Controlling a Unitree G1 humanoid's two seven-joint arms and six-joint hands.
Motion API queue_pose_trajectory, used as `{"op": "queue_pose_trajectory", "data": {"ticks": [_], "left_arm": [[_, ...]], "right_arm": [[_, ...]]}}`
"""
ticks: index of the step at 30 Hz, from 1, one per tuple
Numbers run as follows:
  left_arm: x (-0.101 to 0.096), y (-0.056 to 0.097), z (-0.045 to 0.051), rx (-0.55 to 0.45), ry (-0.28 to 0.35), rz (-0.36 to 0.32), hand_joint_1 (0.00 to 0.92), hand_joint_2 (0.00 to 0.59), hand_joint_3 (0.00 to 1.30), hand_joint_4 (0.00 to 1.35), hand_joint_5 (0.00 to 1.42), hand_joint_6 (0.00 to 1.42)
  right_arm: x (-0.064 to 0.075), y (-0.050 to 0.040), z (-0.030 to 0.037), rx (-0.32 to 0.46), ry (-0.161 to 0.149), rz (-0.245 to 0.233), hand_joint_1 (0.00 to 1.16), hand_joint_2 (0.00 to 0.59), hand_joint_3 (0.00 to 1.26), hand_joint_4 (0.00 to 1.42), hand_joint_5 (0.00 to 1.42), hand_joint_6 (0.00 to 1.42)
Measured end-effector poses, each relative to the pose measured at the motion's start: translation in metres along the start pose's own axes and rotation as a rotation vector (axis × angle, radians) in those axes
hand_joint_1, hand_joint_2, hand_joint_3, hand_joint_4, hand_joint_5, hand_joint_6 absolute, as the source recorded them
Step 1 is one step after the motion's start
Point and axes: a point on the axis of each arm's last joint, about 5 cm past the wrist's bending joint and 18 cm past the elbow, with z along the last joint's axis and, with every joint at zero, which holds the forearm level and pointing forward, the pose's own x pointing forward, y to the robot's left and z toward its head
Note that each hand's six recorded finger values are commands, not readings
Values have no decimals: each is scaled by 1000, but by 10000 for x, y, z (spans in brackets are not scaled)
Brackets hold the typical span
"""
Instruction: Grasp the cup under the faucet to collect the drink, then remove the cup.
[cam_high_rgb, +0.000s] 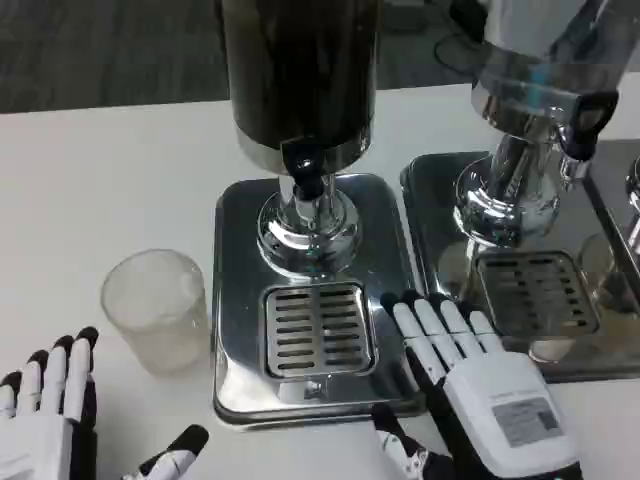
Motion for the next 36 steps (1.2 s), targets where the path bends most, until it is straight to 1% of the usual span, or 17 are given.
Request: {"op": "queue_pose_trajectory", "data": {"ticks": [5, 10, 13, 15, 18, 21, 22, 25, 26, 27, 29, 30, 31, 32, 33, 34, 36], "left_arm": [[-2, -10, 16, -13, 6, 17, 0, 90, 0, 0, 0, 0], [2, -7, 16, -21, 6, 22, 0, 90, 0, 0, 0, 0], [7, -6, 17, -24, 6, 24, 0, 87, 0, 0, 0, 0], [11, -3, 15, -45, 23, 33, 0, 87, 0, 0, 0, 0], [22, 23, -10, -52, 44, 61, 0, 83, 0, 0, 0, 0], [41, 53, -30, -67, 59, 80, 0, 70, 0, 0, 0, 0], [56, 72, -46, -65, 66, 93, 0, 68, 0, 0, 0, 0], [102, 133, -59, -75, 90, 148, 0, 58, 0, 0, 0, 0], [141, 166, -62, -98, 112, 188, 0, 54, 0, 0, 0, 0], [181, 203, -70, -101, 119, 226, 0, 45, 0, 0, 0, 0], [240, 239, -67, -104, 113, 259, 0, 46, 0, 0, 33, 32], [257, 248, -61, -106, 110, 261, 0, 47, 0, 0, 64, 86], [307, 285, -49, -109, 107, 241, 0, 37, 0, 0, 81, 125], [346, 310, -52, -106, 107, 230, 0, 14, 0, 0, 69, 118], [375, 329, -55, -102, 104, 222, 0, 3, 0, 0, 32, 68], [419, 356, -60, -102, 92, 209, 0, 1, 0, 0, 6, 14], [502, 379, -54, -135, 66, 207, 0, 0, 0, 0, 0, 1]], "right_arm": [[6, -11, -19, -1, 0, 3, 417, 421, 0, 0, 0, 0], [25, -13, -9, 3, 3, -2, 410, 420, 0, 0, 0, 0], [25, -14, -10, 4, 5, 4, 407, 419, 0, 0, 0, 0], [29, -23, -7, -3, 6, 6, 405, 419, 0, 0, 0, 0], [45, -50, 14, -2, 4, -10, 403, 419, 0, 0, 0, 0], [54, -44, 31, 7, 20, -17, 401, 419, 0, 0, 0, 0], [63, -40, 44, 12, 32, -22, 400, 419, 0, 0, 0, 0], [68, -29, 66, 2, 35, -21, 399, 419, 0, 0, 0, 0], [72, -22, 83, 6, 35, -21, 399, 419, 0, 0, 0, 0], [75, -19, 93, 10, 34, -22, 398, 419, 0, 0, 0, 0], [90, -19, 104, 15, 37, -28, 398, 419, 0, 0, 0, 0], [95, -17, 108, 17, 40, -29, 397, 419, 0, 0, 0, 0], [101, -8, 120, 23, 51, -30, 397, 419, 0, 0, 0, 0], [103, -2, 128, 25, 56, -30, 397, 419, 0, 0, 0, 0], [105, 2, 135, 27, 58, -30, 397, 419, 0, 0, 0, 0], [106, 6, 138, 28, 61, -29, 396, 419, 0, 0, 0, 0], [107, 8, 135, 28, 65, -29, 396, 419, 0, 0, 0, 0]]}}
